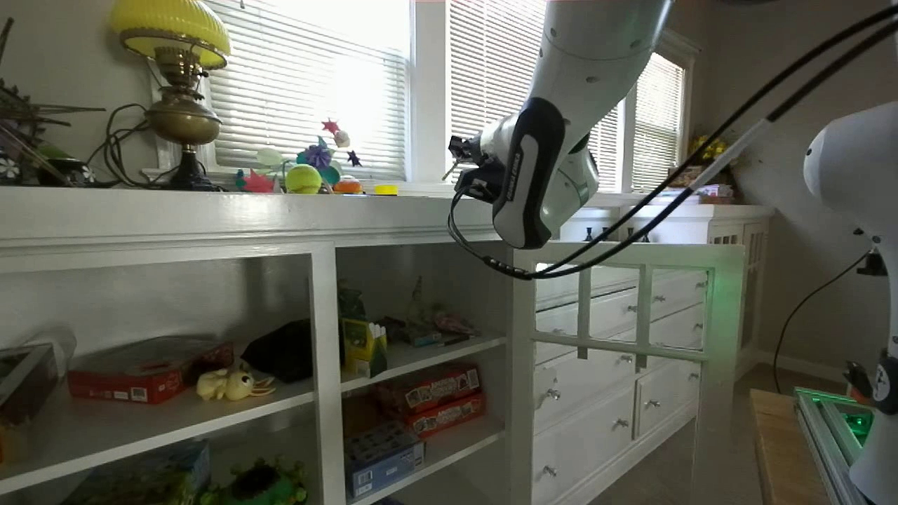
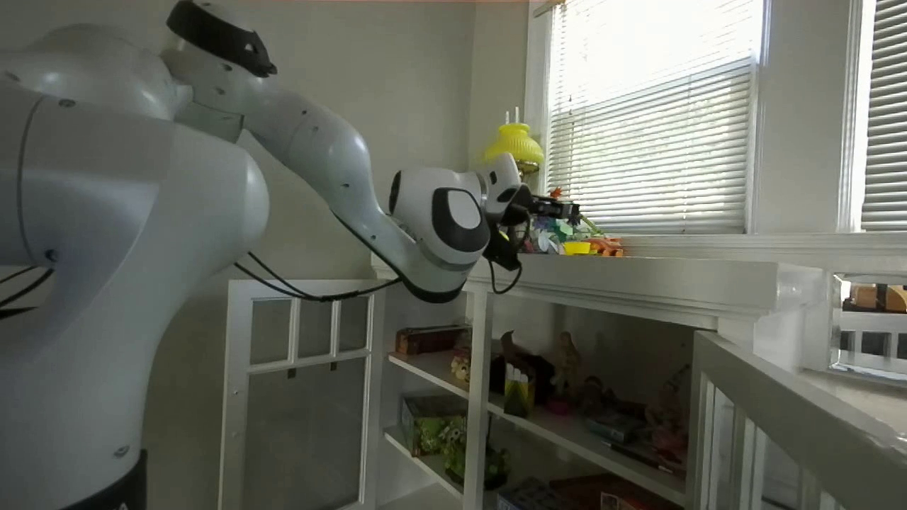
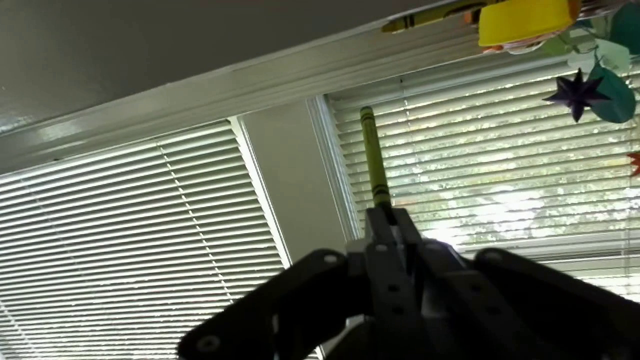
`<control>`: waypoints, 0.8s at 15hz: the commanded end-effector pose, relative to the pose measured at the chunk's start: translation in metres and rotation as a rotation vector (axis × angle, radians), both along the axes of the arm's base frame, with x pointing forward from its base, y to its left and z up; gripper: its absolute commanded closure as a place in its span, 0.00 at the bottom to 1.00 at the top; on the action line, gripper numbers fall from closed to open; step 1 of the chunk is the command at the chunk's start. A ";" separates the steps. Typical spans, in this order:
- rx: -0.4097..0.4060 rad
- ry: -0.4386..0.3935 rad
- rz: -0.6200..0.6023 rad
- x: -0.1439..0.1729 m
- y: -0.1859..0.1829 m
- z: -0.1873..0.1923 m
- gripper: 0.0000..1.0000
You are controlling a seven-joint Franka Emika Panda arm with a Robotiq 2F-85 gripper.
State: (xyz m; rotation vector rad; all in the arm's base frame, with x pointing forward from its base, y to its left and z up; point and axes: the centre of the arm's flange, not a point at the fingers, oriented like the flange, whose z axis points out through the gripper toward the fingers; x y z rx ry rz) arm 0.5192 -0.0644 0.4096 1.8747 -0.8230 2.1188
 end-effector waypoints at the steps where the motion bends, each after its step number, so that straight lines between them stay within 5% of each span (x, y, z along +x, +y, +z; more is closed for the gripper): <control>1: 0.094 0.021 0.075 0.008 -0.037 0.004 0.99; 12: 0.242 0.049 0.135 0.022 -0.070 -0.010 0.99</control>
